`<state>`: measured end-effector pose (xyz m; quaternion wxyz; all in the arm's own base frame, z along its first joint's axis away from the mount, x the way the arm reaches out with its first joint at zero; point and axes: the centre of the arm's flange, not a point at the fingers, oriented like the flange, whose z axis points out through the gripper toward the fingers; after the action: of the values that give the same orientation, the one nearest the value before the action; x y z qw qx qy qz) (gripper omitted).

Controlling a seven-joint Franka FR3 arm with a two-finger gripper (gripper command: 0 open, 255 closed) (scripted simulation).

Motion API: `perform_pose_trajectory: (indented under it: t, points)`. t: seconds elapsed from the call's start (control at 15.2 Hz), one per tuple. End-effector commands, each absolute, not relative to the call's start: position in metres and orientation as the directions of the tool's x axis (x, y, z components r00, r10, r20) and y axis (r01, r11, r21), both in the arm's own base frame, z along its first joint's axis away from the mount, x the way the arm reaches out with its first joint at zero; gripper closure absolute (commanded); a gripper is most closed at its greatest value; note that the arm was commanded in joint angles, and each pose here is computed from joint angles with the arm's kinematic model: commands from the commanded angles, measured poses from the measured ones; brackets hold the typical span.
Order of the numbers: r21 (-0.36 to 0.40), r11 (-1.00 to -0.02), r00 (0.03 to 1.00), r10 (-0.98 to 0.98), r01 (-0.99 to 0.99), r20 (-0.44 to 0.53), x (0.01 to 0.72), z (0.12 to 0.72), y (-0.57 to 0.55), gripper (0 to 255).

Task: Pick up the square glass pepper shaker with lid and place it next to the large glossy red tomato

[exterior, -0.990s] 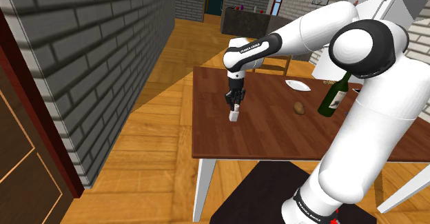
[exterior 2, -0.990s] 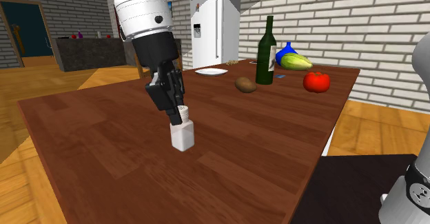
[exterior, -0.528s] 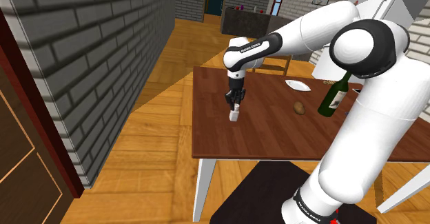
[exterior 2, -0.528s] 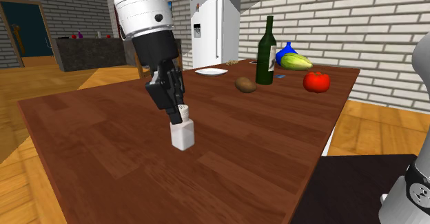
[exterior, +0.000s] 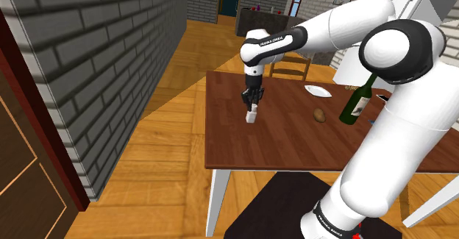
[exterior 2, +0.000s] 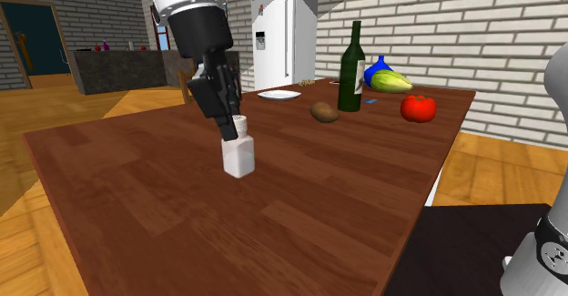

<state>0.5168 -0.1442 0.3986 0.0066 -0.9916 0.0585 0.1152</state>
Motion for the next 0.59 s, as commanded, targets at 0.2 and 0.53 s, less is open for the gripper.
perform_pose_trajectory:
  t: [0.2,0.53]
  points:
    - [0.000,-0.993,0.966,-0.114,-0.117,-0.230,0.515,0.425,-0.145,255]
    - [0.000,-0.993,0.966,-0.114,-0.117,-0.230,0.515,0.452,-0.145,255]
